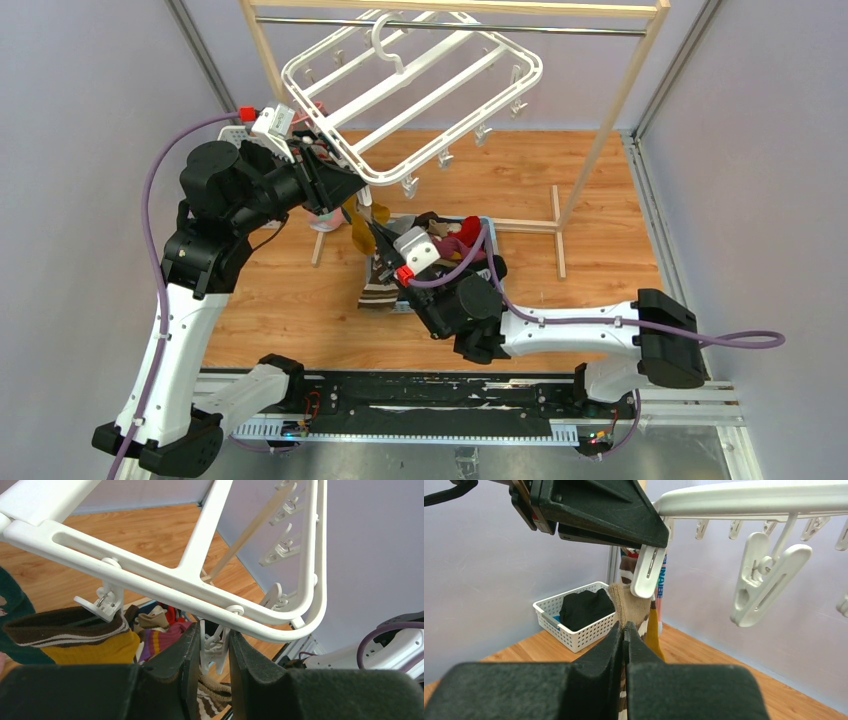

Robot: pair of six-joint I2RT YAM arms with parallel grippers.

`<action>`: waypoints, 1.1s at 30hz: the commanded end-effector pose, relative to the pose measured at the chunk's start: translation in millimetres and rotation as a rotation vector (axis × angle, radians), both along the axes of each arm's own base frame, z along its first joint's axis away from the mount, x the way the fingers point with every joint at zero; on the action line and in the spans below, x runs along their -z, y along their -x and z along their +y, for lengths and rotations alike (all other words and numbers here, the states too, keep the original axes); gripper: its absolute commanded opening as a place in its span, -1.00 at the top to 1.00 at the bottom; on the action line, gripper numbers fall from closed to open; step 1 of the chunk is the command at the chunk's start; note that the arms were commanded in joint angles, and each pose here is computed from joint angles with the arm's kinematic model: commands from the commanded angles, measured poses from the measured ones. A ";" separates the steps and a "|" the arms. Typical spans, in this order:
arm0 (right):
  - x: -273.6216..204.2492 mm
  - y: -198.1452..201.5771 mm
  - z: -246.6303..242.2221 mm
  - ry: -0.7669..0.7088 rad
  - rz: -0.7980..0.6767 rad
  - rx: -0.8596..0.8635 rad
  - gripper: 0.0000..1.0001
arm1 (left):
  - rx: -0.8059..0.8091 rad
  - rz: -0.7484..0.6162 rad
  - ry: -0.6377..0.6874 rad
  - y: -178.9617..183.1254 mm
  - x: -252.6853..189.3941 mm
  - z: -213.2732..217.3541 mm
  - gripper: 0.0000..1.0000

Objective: Clip the socks to the hanger
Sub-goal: Clamp the sock onto the hanger.

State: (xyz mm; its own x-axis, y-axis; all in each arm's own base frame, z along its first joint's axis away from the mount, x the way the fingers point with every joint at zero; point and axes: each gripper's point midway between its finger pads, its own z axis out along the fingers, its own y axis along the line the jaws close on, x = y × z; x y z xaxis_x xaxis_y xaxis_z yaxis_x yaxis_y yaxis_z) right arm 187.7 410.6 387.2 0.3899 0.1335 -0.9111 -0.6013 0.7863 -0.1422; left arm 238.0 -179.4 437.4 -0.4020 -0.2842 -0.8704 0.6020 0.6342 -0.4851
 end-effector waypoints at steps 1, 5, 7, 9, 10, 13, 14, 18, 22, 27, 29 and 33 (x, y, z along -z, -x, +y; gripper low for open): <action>-21.2 5.3 -0.2 -0.048 -0.028 0.030 1.00 | -0.019 -0.012 0.005 -0.7 -5.3 3.7 1.00; -23.0 3.4 1.1 -0.056 -0.027 0.048 1.00 | -0.021 -0.016 0.006 -0.7 -6.8 4.2 1.00; -22.0 1.3 0.8 -0.054 -0.024 0.063 1.00 | -0.021 -0.018 0.009 -0.4 -8.0 4.1 1.00; -17.4 -1.8 0.1 -0.041 -0.007 0.082 1.00 | -0.036 -0.015 0.015 -1.8 -9.1 5.5 1.00; -13.3 -4.2 -1.7 -0.036 0.012 0.098 1.00 | -0.053 -0.012 0.020 -3.6 -9.6 7.4 1.00; -0.7 -4.0 -5.4 -0.048 0.054 0.044 1.00 | -0.077 -0.030 0.040 -5.2 -13.7 9.8 1.00; 9.8 -1.6 -2.4 -0.047 0.101 -0.028 1.00 | -0.062 -0.037 0.042 -3.5 -14.0 8.2 1.00; 29.5 2.8 -6.8 -0.157 0.328 -0.366 1.00 | -0.014 -0.046 0.029 0.3 -14.6 2.8 1.00; 34.9 6.6 -17.3 -0.228 0.445 -0.608 1.00 | -0.111 -0.061 0.023 -13.1 -13.9 14.1 1.00; 41.7 -2.5 -28.7 -0.245 0.441 -0.529 1.00 | -0.257 -0.058 0.062 -30.8 -13.9 28.3 1.00; 38.9 -5.0 -30.5 -0.254 0.424 -0.511 1.00 | -0.288 -0.040 0.061 -34.3 -8.2 28.1 1.00; 30.8 -5.2 -23.5 -0.254 0.410 -0.529 1.00 | -0.233 -0.009 0.063 -33.5 2.1 9.9 1.00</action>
